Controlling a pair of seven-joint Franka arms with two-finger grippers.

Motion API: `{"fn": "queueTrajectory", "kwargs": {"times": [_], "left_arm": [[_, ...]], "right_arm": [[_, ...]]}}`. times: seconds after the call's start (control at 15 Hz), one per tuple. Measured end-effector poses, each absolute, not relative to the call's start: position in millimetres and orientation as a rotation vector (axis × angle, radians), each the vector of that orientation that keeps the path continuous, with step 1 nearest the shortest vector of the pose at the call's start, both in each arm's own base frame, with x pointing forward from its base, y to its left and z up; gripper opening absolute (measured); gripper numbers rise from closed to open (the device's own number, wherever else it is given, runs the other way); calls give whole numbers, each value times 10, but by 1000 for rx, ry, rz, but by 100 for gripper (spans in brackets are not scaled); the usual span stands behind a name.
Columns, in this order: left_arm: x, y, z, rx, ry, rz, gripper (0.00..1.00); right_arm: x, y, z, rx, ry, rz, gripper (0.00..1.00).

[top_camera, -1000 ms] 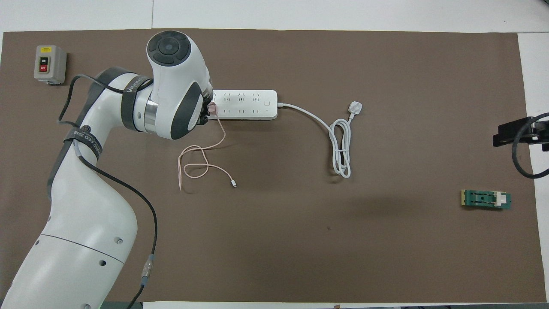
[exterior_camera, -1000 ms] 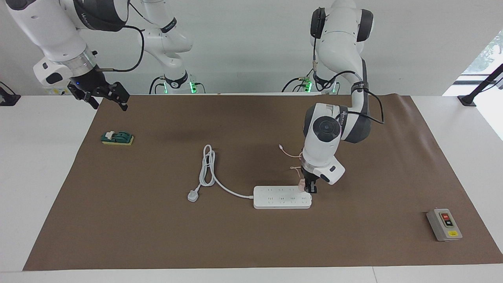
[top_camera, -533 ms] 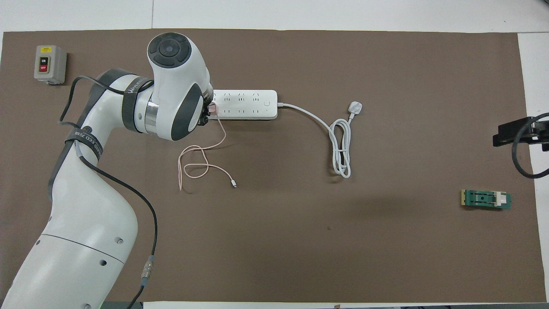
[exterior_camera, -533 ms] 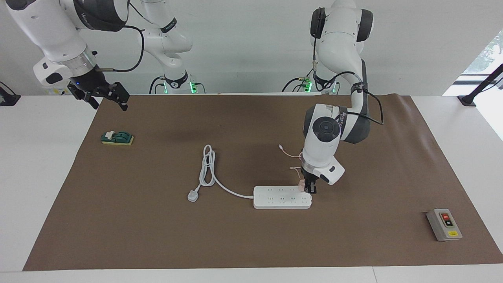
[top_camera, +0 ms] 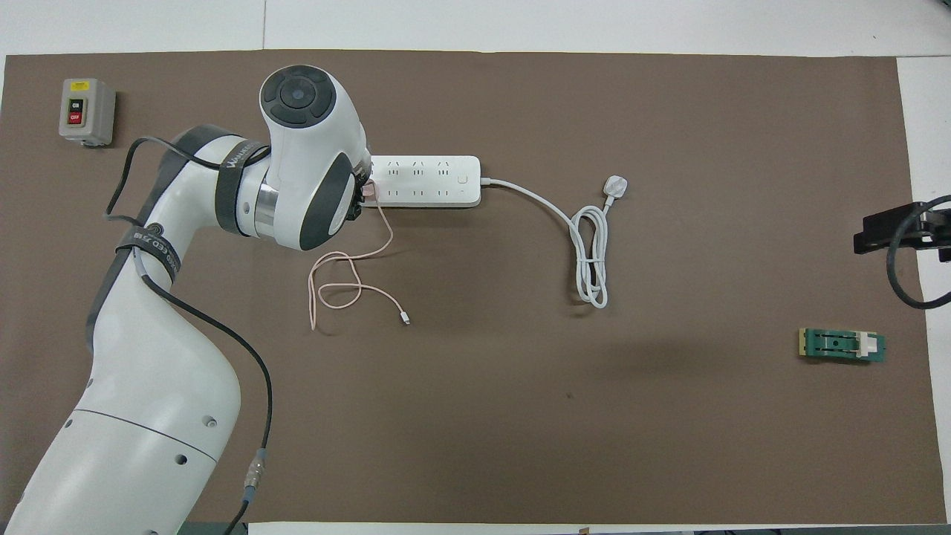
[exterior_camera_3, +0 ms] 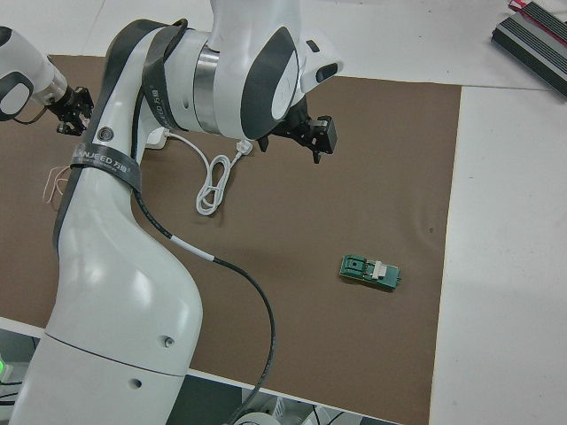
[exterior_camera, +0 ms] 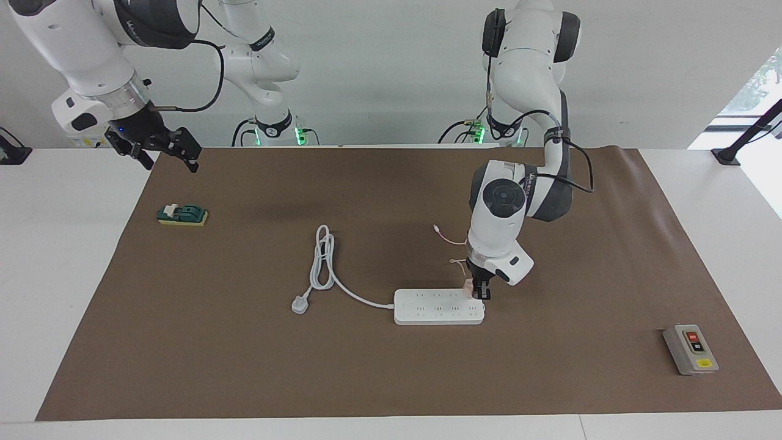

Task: Plug charger into power strip
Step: 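Push the charger plug into the strip socket with the left gripper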

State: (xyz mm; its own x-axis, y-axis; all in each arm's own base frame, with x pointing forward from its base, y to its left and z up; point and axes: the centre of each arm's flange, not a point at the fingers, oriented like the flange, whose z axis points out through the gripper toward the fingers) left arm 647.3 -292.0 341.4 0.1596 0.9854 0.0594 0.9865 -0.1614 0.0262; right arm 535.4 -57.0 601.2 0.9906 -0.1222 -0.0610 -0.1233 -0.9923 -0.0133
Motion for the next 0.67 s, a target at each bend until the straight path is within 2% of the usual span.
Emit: {"fn": "queueTrajectory", "kwargs": {"times": [0.67], "left_arm": [[6474,-2953,3376,-2382,-1994,-118,32]], "right_arm": [[5354,-570,6012,-3117,192,94,100]]}}
